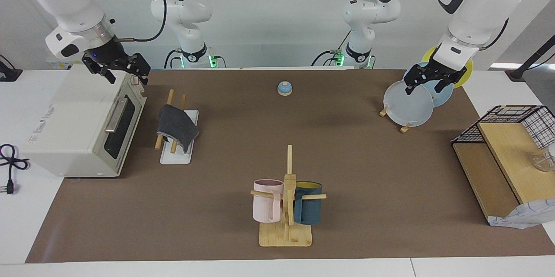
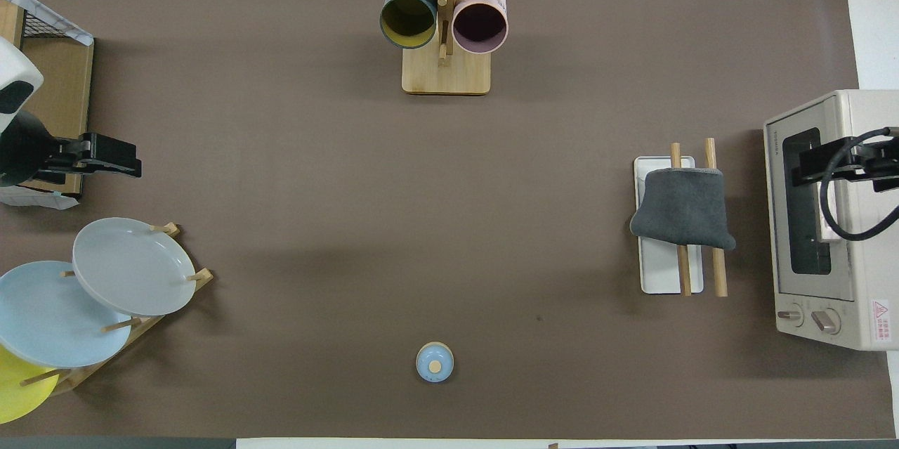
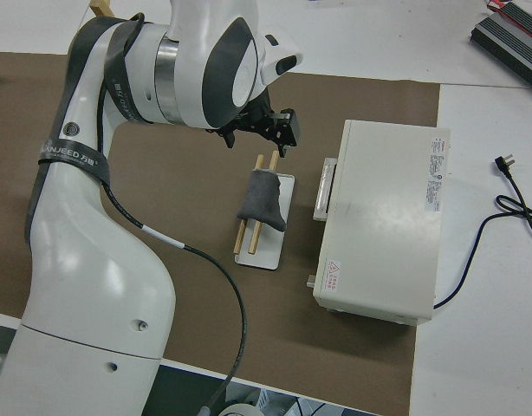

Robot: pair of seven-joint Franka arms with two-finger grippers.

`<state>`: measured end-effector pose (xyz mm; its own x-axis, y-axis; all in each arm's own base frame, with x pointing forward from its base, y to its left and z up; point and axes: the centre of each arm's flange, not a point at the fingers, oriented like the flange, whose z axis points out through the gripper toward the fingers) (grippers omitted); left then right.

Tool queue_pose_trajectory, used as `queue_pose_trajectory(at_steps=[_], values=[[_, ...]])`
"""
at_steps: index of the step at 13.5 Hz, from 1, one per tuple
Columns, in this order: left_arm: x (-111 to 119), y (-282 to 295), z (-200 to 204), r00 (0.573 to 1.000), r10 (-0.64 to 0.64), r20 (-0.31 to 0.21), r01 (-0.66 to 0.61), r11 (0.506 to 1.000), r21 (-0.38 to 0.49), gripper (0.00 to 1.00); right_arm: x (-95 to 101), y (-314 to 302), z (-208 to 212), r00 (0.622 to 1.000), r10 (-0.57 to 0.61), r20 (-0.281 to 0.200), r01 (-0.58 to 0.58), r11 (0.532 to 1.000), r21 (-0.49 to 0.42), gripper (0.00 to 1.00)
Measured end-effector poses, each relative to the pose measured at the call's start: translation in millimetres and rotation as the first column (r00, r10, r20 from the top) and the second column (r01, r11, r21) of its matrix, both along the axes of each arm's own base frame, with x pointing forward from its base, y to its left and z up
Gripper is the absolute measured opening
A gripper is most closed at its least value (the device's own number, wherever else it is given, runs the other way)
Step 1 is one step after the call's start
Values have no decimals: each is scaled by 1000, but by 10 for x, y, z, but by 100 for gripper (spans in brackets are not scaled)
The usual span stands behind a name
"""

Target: Fold towel and hang on rack

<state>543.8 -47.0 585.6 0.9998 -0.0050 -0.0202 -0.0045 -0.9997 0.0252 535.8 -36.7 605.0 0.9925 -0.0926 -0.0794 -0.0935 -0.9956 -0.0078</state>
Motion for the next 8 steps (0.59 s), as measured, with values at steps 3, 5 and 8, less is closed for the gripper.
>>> queue_pose_trajectory(at_steps=[3, 5, 8], values=[[0, 0, 0, 1000, 0, 0, 0, 1000, 0, 100, 2, -13, -4, 1000, -1, 0, 1, 1000, -4, 100], [0, 0, 0, 1000, 0, 0, 0, 1000, 0, 100, 2, -1, -19, 1000, 1, -3, -1, 1000, -3, 100], [0, 0, 0, 1000, 0, 0, 0, 1000, 0, 100, 4, 24, -21, 1000, 5, -3, -5, 1000, -3, 100]])
